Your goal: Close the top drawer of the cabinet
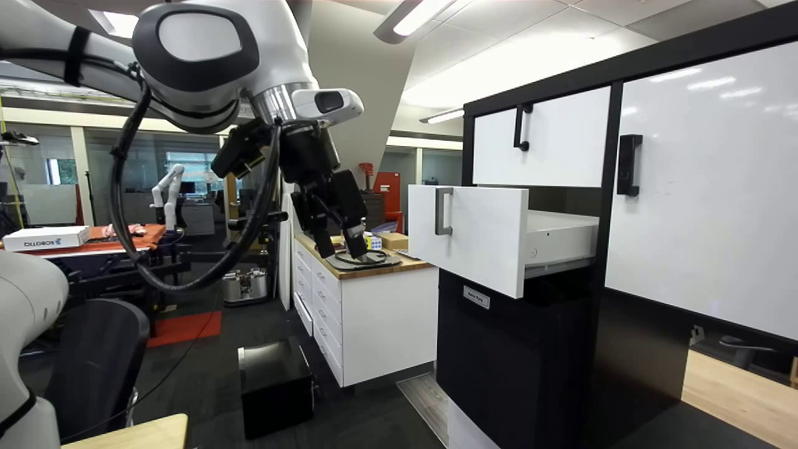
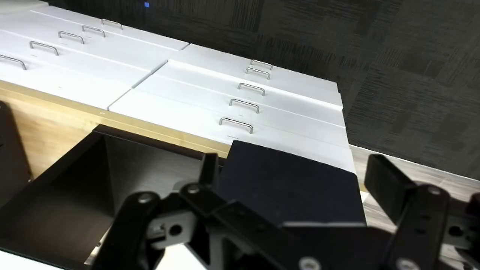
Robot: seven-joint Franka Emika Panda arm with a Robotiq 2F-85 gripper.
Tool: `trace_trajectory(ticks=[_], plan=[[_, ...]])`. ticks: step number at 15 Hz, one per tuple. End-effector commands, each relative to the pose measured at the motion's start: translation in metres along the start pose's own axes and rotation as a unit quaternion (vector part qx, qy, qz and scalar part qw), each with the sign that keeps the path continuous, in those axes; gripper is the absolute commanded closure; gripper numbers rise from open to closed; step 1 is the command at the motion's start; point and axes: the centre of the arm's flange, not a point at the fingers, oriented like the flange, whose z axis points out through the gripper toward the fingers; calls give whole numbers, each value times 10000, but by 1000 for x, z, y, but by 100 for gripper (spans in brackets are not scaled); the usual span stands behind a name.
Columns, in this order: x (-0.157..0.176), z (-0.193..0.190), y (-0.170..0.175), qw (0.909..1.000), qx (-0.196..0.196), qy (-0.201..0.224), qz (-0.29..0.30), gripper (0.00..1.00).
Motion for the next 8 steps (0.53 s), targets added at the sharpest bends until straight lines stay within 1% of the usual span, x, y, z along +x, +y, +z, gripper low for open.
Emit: trace_trajectory(ticks=[1, 5, 8], plan=[[9, 2, -2, 9999, 83, -37, 69, 0], [28, 4, -6, 9995, 237, -67, 186, 0], [49, 1, -12, 9988, 338, -37, 367, 0]])
